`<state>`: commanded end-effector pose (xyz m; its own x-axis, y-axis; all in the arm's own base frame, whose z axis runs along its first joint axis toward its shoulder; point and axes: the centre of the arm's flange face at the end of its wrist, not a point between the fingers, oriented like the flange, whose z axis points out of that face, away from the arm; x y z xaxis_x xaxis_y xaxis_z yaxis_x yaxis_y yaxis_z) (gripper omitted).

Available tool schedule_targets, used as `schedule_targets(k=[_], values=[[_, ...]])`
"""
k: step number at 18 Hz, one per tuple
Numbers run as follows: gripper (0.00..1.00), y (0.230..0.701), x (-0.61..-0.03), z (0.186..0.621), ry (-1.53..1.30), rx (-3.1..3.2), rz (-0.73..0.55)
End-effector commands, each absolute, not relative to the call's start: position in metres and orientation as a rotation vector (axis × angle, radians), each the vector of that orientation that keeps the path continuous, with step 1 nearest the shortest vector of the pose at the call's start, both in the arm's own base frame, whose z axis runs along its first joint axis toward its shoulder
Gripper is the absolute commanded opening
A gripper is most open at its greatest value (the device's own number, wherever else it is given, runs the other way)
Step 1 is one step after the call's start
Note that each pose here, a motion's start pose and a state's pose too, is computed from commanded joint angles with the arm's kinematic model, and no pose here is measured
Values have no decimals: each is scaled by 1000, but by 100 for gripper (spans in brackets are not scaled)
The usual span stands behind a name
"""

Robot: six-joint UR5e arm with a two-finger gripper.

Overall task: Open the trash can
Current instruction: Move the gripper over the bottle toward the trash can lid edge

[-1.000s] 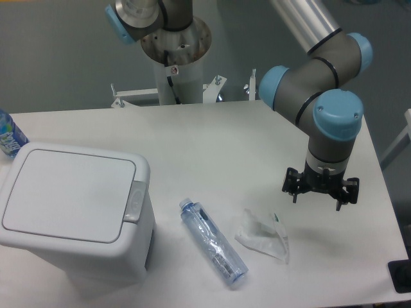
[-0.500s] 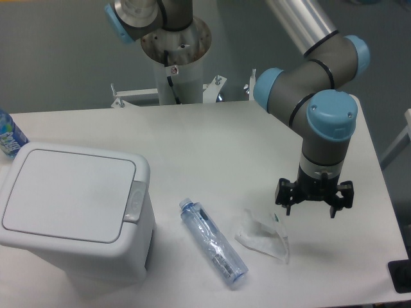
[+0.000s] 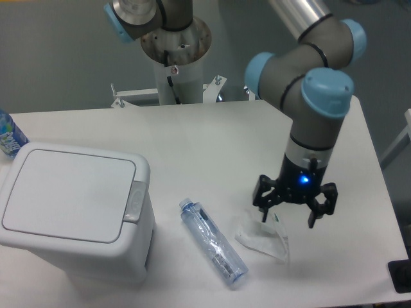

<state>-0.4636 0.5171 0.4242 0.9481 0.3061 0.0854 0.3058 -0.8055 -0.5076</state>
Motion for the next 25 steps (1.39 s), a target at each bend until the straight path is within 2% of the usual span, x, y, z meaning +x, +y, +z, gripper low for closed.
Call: schedule_targets(k=[5,11,18,25], values=[[100,546,-428,465,-461,-2493,-27],[100,547,-410,489,-494,-2410,-128],[100,548,-393,502,-512,-2396,-140],[100,565,-332,492,-427,-2440,-186]])
